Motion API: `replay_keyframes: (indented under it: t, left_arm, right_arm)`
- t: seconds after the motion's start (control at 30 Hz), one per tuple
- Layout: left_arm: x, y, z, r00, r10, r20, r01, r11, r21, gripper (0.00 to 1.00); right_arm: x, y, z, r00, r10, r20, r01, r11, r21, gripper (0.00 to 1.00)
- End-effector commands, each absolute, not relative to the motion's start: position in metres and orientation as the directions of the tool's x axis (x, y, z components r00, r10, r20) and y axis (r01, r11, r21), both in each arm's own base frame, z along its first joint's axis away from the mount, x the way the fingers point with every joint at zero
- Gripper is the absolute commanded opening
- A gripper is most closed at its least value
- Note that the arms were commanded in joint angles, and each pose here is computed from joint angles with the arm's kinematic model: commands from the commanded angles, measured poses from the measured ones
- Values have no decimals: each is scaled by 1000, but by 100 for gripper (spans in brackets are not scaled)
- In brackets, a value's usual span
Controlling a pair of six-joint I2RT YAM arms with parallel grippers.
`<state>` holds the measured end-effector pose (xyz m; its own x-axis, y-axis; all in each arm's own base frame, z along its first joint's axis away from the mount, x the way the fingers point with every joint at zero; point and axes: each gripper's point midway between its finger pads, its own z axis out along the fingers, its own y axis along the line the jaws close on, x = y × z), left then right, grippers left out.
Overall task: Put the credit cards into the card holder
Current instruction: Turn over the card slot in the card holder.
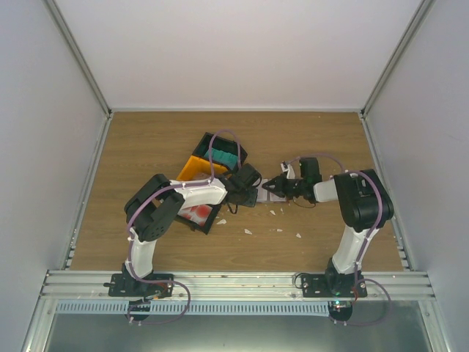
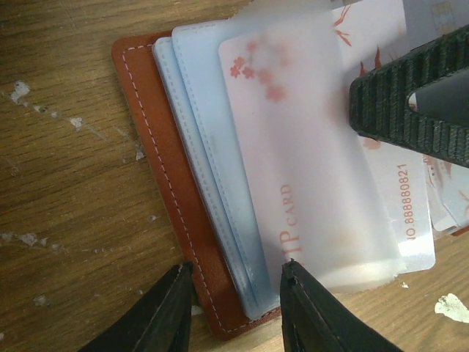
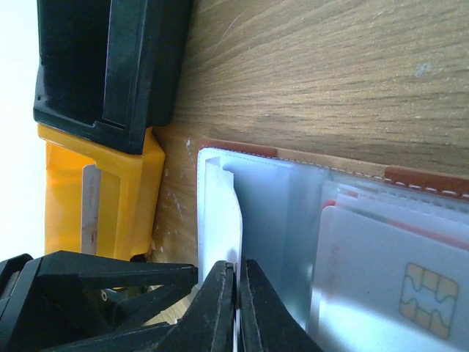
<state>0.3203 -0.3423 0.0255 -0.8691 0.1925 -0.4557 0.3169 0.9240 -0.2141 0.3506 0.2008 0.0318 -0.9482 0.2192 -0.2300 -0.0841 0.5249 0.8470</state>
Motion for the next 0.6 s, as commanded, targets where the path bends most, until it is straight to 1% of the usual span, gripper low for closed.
replay_keyframes:
  t: [0.0, 0.23, 0.43, 0.57]
  left_arm:
    - [314, -337, 12, -881, 212, -424, 324, 922, -213, 37]
    - [315, -335, 15, -879, 204, -432, 319, 924, -213, 36]
    - [320, -331, 30, -870, 186, -456, 308, 928, -211, 36]
    - [324, -329, 47, -859, 169, -483, 304, 927, -218, 36]
  right_arm:
    - [342, 203, 14, -956, 210, -203, -55, 555, 830, 4]
    - [339, 208, 13, -961, 195, -198, -61, 548, 834, 5]
    - [345, 204, 26, -947, 221, -234, -71, 568, 820, 17]
    - [350, 202, 41, -933, 230, -278, -99, 577, 811, 17]
